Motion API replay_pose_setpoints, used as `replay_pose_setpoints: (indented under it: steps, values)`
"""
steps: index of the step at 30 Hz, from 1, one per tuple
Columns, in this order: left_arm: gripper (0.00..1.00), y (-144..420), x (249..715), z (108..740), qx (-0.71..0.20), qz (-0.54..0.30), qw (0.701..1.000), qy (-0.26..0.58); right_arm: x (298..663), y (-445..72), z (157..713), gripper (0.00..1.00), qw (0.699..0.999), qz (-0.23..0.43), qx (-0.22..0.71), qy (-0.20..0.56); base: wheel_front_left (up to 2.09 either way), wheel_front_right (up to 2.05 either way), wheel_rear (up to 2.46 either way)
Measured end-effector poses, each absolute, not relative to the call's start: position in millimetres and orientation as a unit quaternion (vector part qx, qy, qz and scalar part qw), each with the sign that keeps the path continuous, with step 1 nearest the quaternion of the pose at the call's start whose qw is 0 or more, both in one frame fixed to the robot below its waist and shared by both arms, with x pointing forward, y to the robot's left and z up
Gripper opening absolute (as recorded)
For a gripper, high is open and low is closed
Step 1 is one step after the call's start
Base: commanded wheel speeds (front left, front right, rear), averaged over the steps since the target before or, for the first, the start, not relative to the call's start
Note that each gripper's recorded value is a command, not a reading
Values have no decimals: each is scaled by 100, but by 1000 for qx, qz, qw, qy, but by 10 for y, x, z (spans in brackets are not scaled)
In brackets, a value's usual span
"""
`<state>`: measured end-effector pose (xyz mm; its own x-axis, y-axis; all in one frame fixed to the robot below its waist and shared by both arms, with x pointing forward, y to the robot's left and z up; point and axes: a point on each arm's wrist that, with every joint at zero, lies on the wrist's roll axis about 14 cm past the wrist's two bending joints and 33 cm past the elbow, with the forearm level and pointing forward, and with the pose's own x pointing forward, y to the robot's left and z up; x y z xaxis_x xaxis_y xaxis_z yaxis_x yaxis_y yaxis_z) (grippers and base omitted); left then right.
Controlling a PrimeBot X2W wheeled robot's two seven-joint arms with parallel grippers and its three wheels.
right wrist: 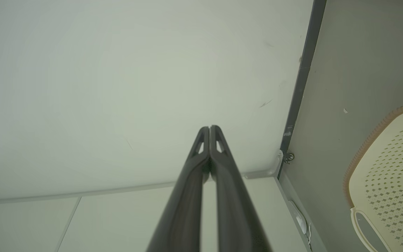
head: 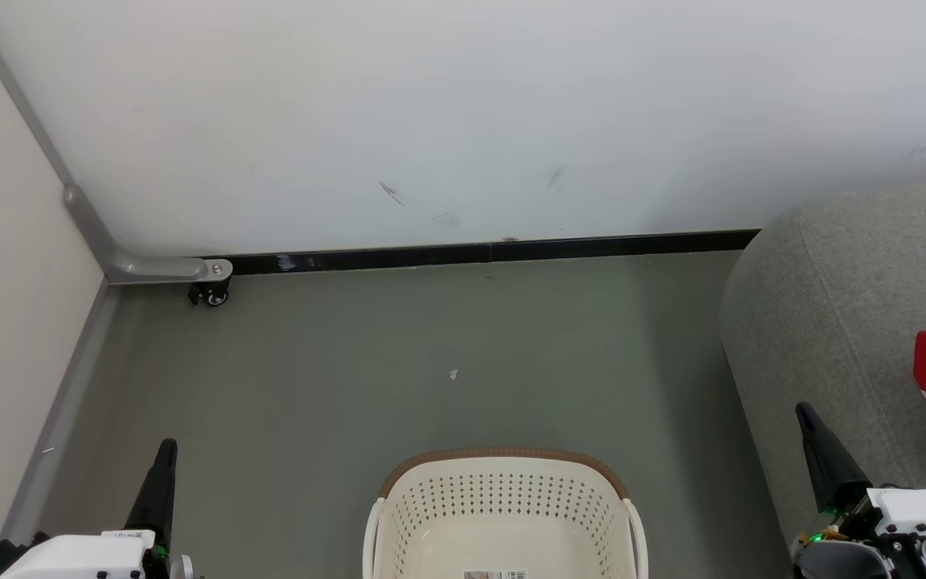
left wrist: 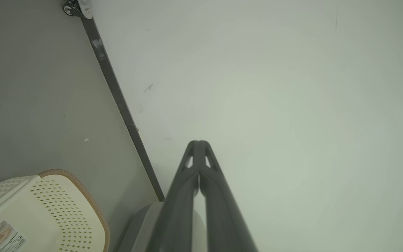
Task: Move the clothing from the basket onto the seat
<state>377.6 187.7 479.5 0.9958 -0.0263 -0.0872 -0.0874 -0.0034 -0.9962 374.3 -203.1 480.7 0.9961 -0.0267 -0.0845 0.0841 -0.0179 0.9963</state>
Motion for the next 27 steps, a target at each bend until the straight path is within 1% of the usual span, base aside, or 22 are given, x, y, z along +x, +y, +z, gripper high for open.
replay_pose_setpoints:
  steps: [27]
  values:
    - [0, 1873, 3778, 4803, -708, 20, 705, 39, 3742, -2050, 4805, 0, 699, -42, 713, 18, 0, 0, 0]
